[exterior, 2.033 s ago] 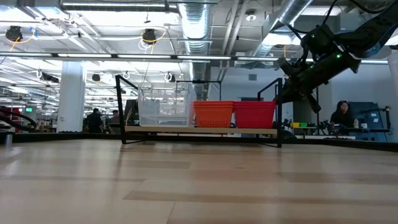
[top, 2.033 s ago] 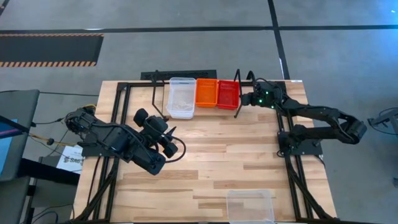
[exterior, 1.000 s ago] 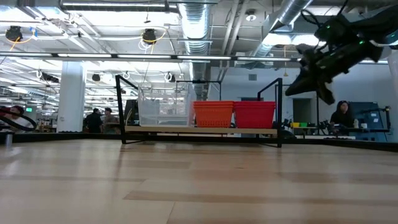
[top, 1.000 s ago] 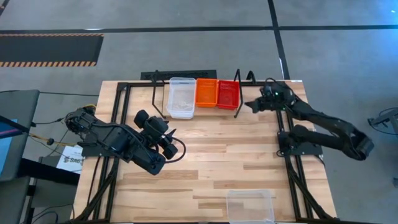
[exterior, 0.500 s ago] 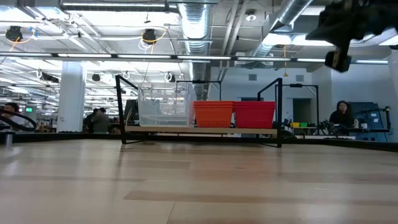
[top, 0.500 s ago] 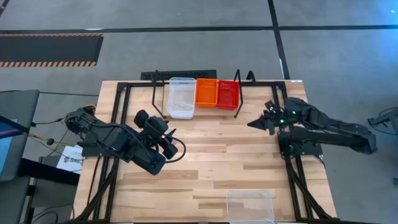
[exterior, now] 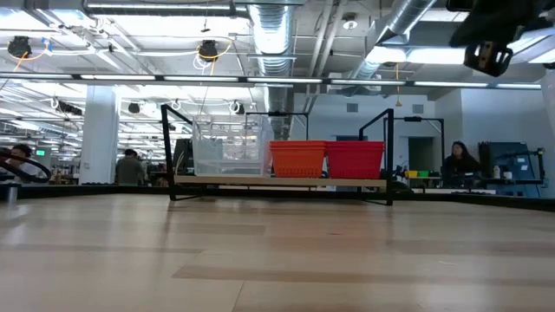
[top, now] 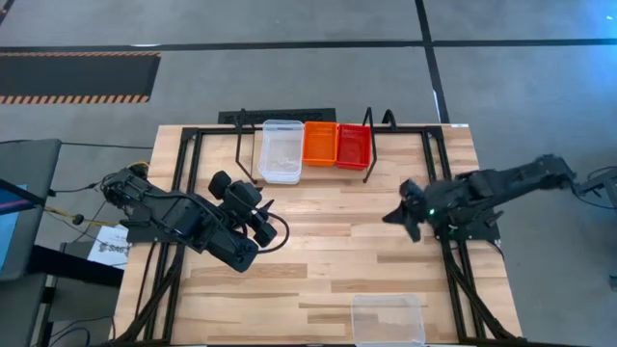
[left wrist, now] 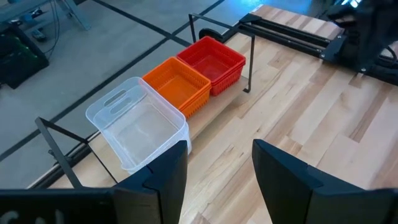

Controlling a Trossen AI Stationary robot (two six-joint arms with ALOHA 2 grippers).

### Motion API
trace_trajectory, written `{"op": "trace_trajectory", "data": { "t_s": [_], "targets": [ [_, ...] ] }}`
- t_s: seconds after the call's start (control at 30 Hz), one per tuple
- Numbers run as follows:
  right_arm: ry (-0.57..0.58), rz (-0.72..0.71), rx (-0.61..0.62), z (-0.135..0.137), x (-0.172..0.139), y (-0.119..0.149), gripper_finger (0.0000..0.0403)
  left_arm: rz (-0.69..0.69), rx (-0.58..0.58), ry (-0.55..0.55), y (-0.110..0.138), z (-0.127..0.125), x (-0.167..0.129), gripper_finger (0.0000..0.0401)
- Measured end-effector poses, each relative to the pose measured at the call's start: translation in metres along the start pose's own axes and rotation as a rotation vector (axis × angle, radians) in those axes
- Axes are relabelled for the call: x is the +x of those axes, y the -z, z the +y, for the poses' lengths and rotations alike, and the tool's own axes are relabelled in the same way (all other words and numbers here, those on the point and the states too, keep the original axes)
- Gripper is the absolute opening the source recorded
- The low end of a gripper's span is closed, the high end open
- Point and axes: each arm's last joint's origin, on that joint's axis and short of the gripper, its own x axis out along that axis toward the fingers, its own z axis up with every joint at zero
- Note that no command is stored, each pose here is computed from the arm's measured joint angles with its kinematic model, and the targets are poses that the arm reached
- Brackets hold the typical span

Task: Stack baskets on shelf by color
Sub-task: Stack the transparent bin on top of the transparent bins on the shelf

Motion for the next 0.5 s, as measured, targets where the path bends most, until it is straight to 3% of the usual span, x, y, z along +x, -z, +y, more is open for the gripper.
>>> {"op": "trace_trajectory", "data": {
  "t_s": [0.3, 0.5],
  "targets": [
    [0.165, 0.346, -0.057, 0.037, 0.043, 0.028, 0.0, 0.002, 0.0, 0.001, 0.0, 0.0, 0.0, 0.0169],
    [0.368, 0.536, 0.057, 0.065, 0.043, 0.052, 0.0, 0.002, 0.009, 0.001, 0.0, 0.0, 0.0, 0.0169]
  ]
}}
